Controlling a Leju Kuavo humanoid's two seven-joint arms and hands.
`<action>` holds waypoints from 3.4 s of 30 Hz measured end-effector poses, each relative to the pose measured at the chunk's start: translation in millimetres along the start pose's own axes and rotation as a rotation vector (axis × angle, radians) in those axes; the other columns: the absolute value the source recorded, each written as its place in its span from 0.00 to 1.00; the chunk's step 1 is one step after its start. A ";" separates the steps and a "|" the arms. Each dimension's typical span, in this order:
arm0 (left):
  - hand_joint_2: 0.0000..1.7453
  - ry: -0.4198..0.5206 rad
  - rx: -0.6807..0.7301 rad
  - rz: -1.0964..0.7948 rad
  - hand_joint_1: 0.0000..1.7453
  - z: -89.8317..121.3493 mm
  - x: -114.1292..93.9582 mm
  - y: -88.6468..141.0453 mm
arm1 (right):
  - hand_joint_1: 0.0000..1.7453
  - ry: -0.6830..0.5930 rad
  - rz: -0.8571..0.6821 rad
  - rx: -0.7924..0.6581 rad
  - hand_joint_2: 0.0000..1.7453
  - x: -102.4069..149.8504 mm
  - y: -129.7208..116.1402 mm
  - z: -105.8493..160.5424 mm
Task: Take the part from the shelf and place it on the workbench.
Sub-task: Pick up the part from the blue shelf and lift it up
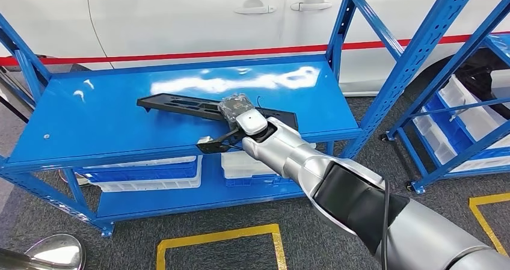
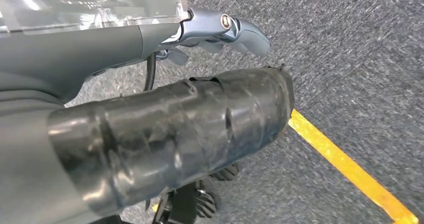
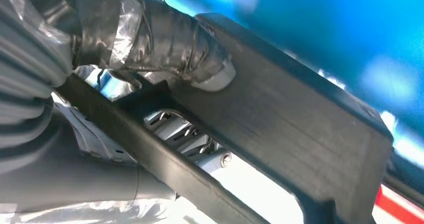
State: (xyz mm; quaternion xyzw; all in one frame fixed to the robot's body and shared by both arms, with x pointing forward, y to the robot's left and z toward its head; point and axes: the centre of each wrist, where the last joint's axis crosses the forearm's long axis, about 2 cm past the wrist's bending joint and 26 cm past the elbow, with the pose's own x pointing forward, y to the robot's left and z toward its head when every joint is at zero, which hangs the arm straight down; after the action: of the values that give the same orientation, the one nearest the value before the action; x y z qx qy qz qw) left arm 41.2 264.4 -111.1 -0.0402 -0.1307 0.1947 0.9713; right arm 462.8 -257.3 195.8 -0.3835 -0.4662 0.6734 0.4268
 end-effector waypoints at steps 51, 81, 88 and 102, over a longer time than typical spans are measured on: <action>1.00 -0.117 0.024 -0.023 0.00 0.7 1.6 15.4 | 1.00 -0.135 0.170 -0.501 1.00 19.9 -138.2 52.4; 1.00 -0.049 0.083 -0.064 0.00 1.3 1.9 24.0 | 1.00 -0.235 0.377 -0.514 1.00 22.8 -140.4 45.0; 1.00 -0.048 0.090 -0.064 0.00 1.3 2.1 24.5 | 1.00 -0.233 0.359 -0.468 1.00 19.6 -126.6 40.5; 1.00 -0.047 0.100 -0.054 0.00 1.3 2.4 25.3 | 1.00 -0.234 0.346 -0.439 1.00 18.1 -125.7 36.1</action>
State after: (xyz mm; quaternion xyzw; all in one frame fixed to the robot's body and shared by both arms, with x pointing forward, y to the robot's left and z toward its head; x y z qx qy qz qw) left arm 33.6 288.6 -112.5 0.0167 -0.1448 0.1756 0.9736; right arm 450.9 -226.0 323.5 -0.4602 -0.5742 0.6589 0.1561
